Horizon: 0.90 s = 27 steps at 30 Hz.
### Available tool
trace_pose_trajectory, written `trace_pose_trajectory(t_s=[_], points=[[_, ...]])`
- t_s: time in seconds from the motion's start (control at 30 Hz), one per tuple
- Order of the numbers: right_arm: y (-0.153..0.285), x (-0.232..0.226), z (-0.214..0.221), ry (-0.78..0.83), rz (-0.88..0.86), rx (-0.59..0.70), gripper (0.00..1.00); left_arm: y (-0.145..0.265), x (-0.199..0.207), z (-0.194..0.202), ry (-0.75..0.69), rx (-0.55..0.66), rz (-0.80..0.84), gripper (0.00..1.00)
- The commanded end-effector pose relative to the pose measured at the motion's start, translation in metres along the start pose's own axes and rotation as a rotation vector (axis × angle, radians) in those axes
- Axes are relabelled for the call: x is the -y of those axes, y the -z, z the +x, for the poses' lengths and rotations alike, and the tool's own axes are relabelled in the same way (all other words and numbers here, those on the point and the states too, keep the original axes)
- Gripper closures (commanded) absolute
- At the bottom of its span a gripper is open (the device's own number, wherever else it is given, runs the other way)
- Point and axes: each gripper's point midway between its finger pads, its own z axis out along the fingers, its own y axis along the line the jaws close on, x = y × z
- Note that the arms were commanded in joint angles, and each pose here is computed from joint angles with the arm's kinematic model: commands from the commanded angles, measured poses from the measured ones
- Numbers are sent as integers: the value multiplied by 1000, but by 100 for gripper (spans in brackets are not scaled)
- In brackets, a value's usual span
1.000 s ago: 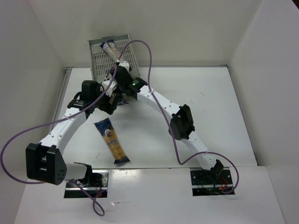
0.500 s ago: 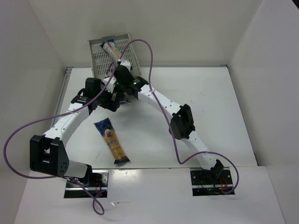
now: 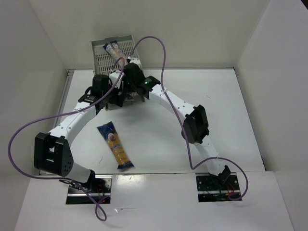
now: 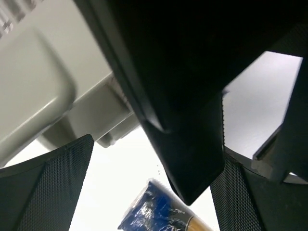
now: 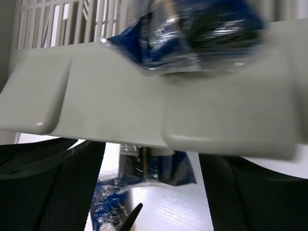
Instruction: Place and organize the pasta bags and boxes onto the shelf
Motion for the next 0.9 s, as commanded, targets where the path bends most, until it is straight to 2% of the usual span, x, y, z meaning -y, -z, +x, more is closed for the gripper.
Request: trace_pose_trajectory(t_s=[0.0,0.03,0.07,0.1,0.13,0.17,0.2,0.27,0.3,0.33,0.47,0.6,0.67,0.7,0.8,0.87], points=[[67,-15,-42,44,-66,76,18,3,-55,-69,54,210,-219,0],[82,-9,-52,35,-64,92,18,0,-54,-66,54,201,-217,0],[86,1,-52,60,-49,87,25,1,-51,-71,51,208,-194,0],[90,6,-47,83,-42,76,44,7,-49,-79,50,226,-181,0],[87,16,-30,114,-25,47,57,7,-46,-76,58,207,-161,0],[100,19,-35,165,-32,63,69,20,-43,-85,65,231,-147,0],[96,32,-13,195,-9,18,89,25,-38,-89,61,239,-118,0],[103,31,-3,244,-61,-1,100,44,-35,-97,90,246,-99,0],[96,41,21,283,-56,-60,100,50,-34,-95,99,241,-97,0],[97,36,23,295,-95,-59,100,59,-33,-93,100,226,-95,0],[94,-1,62,340,-369,-179,100,106,-23,-90,146,285,-73,0],[74,-29,56,360,-422,-148,100,124,-14,-83,235,291,-33,0],[58,-40,72,385,-428,-168,100,138,-15,-86,256,310,-30,0],[53,-46,62,398,-411,-126,100,138,-19,-85,261,310,-40,0],[34,-58,69,461,-340,-74,100,151,-48,-83,301,332,-153,0],[21,-47,69,491,-226,-27,100,155,-70,-81,314,350,-224,0]])
